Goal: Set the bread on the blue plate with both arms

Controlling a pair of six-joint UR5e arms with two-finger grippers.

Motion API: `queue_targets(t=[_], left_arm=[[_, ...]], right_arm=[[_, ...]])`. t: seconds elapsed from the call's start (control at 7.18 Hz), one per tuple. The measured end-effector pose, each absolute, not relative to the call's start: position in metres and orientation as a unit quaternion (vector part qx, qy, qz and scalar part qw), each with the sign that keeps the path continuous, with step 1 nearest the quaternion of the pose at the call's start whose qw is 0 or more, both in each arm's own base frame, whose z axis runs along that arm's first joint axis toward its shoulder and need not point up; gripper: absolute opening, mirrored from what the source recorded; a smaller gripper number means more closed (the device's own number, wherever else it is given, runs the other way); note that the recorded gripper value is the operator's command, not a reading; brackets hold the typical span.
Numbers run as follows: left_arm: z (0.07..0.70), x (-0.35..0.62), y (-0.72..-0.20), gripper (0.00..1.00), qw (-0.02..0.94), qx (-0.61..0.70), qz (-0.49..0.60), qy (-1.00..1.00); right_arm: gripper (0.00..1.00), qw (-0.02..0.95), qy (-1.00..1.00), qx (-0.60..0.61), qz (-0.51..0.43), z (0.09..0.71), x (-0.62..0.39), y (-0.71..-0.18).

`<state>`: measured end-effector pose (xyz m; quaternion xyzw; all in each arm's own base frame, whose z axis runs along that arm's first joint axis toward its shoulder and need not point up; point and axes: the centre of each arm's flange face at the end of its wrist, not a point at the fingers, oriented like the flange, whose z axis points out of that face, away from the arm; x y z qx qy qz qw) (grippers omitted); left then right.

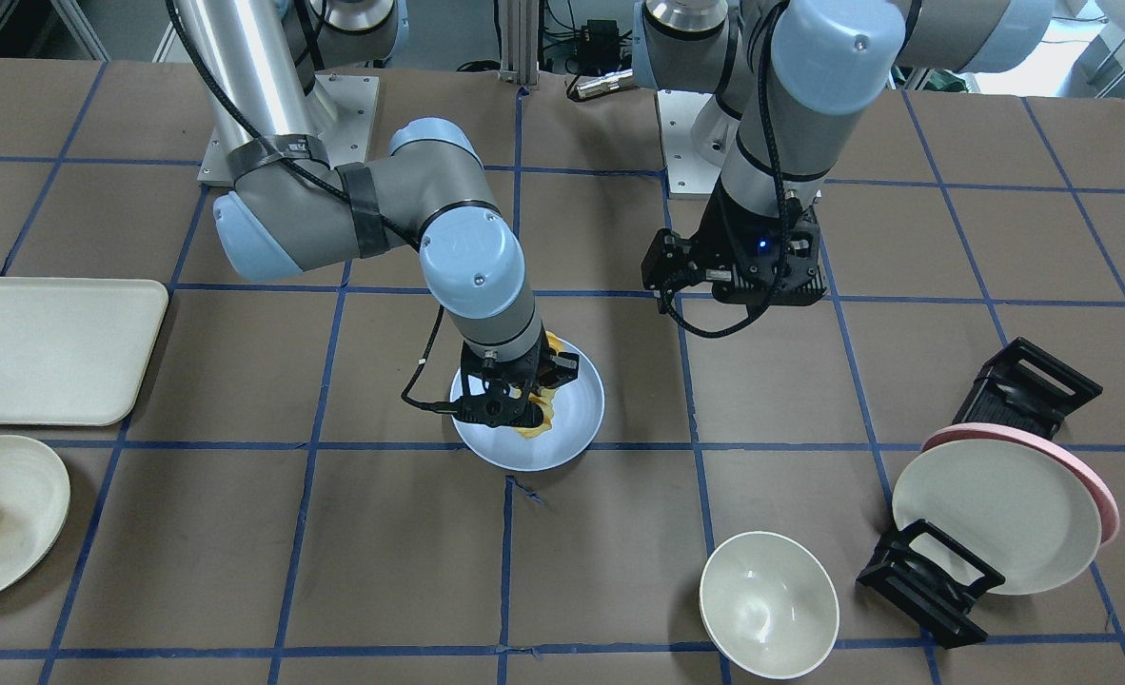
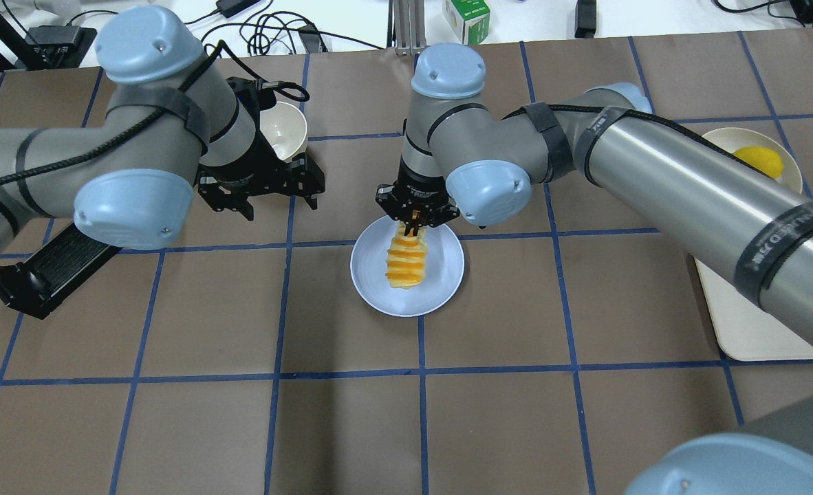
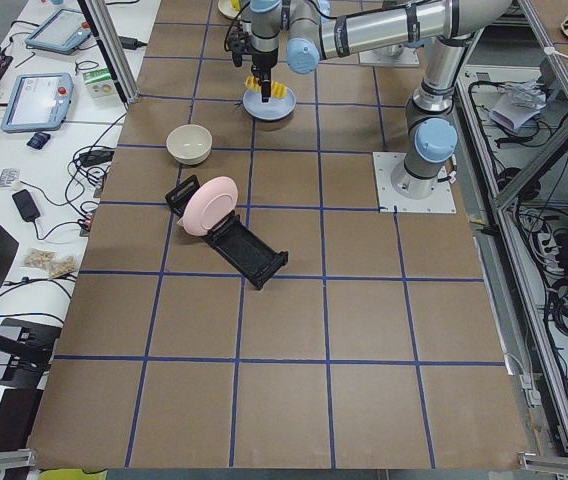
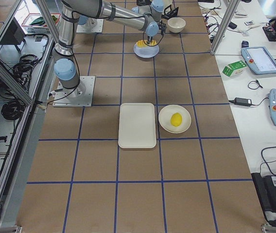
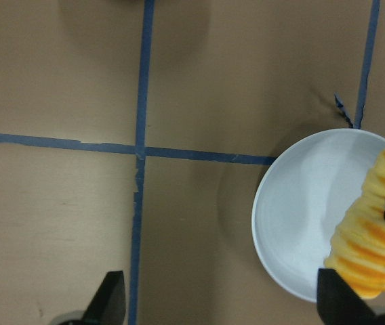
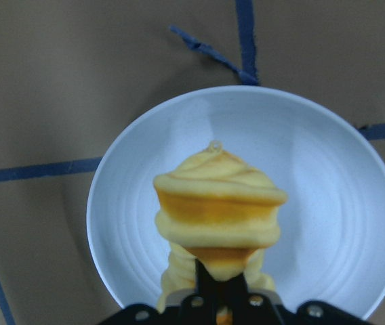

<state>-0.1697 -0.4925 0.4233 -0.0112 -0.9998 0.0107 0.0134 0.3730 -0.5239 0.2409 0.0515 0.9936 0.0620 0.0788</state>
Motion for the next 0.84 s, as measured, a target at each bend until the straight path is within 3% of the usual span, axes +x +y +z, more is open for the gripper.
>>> queue_targets(t=[0.14,0.42,0.84], left_arm=[[0.459,-0.169,-0.49,1.0,0.01,-0.034,0.012,-0.999],[0.504,-0.167,-0.486,1.0,0.008,-0.051,0.03,-0.998],[0.528,-0.133,-0.471,1.0,0.003,-0.02,0.011,-1.0]], right_arm=[[0.57,0.077,0.994,0.037,0.066,0.23,0.377,-0.515],[1.0,0.076,0.995,0.027,0.064,0.215,0.376,-0.505],[1.0,0.082,0.996,0.026,0.037,0.224,0.374,-0.513]])
